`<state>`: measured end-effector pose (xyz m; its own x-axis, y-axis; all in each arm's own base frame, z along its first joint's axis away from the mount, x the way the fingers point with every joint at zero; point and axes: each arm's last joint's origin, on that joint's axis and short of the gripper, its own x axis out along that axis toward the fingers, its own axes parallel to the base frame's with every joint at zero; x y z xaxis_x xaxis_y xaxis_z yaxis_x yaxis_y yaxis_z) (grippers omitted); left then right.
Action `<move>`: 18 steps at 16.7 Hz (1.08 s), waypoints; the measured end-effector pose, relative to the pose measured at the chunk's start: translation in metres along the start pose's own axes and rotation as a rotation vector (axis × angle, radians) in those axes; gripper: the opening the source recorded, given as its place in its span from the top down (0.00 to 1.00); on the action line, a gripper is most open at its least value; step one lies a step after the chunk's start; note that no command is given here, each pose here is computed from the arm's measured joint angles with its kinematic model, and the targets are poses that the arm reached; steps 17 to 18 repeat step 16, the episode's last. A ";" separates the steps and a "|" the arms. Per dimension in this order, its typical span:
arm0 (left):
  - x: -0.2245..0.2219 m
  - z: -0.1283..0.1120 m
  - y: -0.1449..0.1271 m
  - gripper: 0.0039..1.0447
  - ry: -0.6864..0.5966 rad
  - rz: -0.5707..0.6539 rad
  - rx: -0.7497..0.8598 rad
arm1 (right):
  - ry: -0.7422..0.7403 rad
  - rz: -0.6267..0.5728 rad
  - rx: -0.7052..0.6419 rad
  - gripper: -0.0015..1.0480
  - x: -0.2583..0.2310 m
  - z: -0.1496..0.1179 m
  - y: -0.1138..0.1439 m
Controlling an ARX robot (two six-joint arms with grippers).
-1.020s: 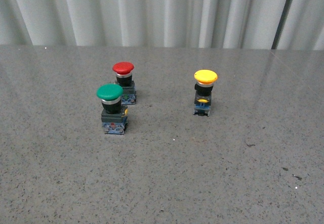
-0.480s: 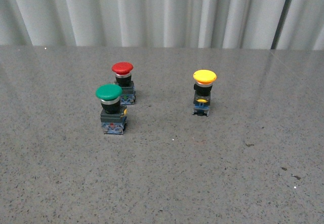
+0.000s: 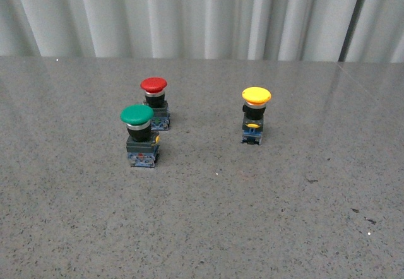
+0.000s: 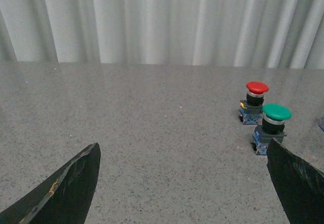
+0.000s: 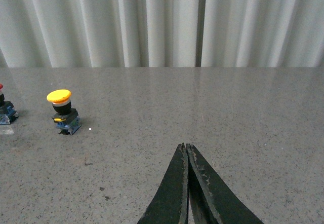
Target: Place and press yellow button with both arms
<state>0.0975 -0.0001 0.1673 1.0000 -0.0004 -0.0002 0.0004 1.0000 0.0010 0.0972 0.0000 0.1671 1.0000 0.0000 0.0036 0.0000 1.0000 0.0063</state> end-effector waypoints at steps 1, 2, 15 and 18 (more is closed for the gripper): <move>0.000 0.000 0.000 0.06 0.000 0.000 0.000 | 0.000 0.000 0.000 0.98 0.000 0.000 0.000; 0.000 0.000 0.000 0.06 0.000 0.000 0.000 | 0.000 0.000 0.000 0.87 0.000 0.000 0.000; 0.000 0.000 0.000 0.06 0.000 0.000 0.000 | 0.000 0.000 0.000 0.06 0.000 0.000 0.000; 0.000 0.000 0.000 0.06 0.000 0.000 0.000 | 0.000 0.000 0.000 0.06 0.000 0.000 0.000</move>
